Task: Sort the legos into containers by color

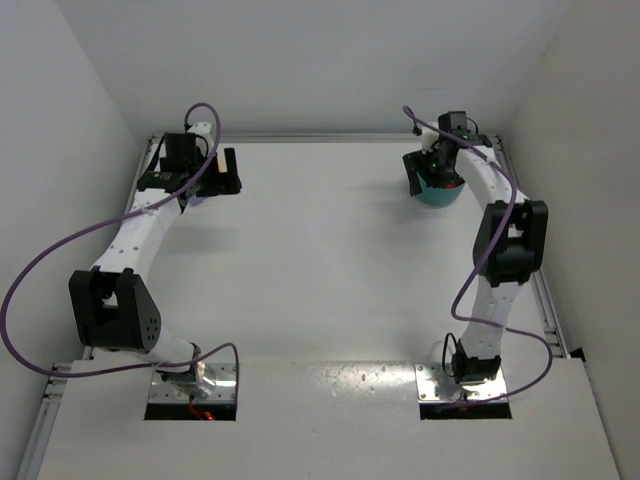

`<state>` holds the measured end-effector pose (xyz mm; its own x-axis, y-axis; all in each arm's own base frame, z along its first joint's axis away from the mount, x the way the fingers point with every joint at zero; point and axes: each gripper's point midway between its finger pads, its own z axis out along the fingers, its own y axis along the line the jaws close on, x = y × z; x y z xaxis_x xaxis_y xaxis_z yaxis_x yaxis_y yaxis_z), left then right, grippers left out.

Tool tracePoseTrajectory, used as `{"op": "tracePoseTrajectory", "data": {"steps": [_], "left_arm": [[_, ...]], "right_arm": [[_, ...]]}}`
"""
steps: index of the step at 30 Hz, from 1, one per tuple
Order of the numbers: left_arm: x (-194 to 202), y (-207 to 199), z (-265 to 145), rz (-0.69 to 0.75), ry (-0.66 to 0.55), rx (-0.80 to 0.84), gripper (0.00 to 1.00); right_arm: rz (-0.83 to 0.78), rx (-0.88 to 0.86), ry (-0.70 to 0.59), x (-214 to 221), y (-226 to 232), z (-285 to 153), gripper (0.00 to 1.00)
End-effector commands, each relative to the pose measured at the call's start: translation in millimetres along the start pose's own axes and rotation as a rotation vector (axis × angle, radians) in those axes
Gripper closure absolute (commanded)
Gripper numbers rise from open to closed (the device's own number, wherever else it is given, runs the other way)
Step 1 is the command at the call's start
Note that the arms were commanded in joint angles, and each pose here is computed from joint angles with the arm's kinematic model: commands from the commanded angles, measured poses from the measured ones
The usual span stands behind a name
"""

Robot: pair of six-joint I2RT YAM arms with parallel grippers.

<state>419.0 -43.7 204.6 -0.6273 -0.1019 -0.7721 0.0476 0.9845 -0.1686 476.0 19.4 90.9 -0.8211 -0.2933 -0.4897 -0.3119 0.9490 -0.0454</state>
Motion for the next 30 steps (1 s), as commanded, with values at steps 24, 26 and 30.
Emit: {"op": "tracePoseTrajectory", "data": {"steps": [24,26,30], "left_arm": [[-11,-7,-5,0.017,-0.049,0.019,0.0],[-11,-7,-5,0.017,-0.049,0.019,0.0],[-11,-7,-5,0.017,-0.049,0.019,0.0]], "right_arm": [[-0.02,-0.028,-0.119,-27,8,-1,0.15],[-0.019,-0.031,-0.109,-24,8,3,0.15],[-0.017,-0.011,-0.095,-19,5,7,0.15]]}}
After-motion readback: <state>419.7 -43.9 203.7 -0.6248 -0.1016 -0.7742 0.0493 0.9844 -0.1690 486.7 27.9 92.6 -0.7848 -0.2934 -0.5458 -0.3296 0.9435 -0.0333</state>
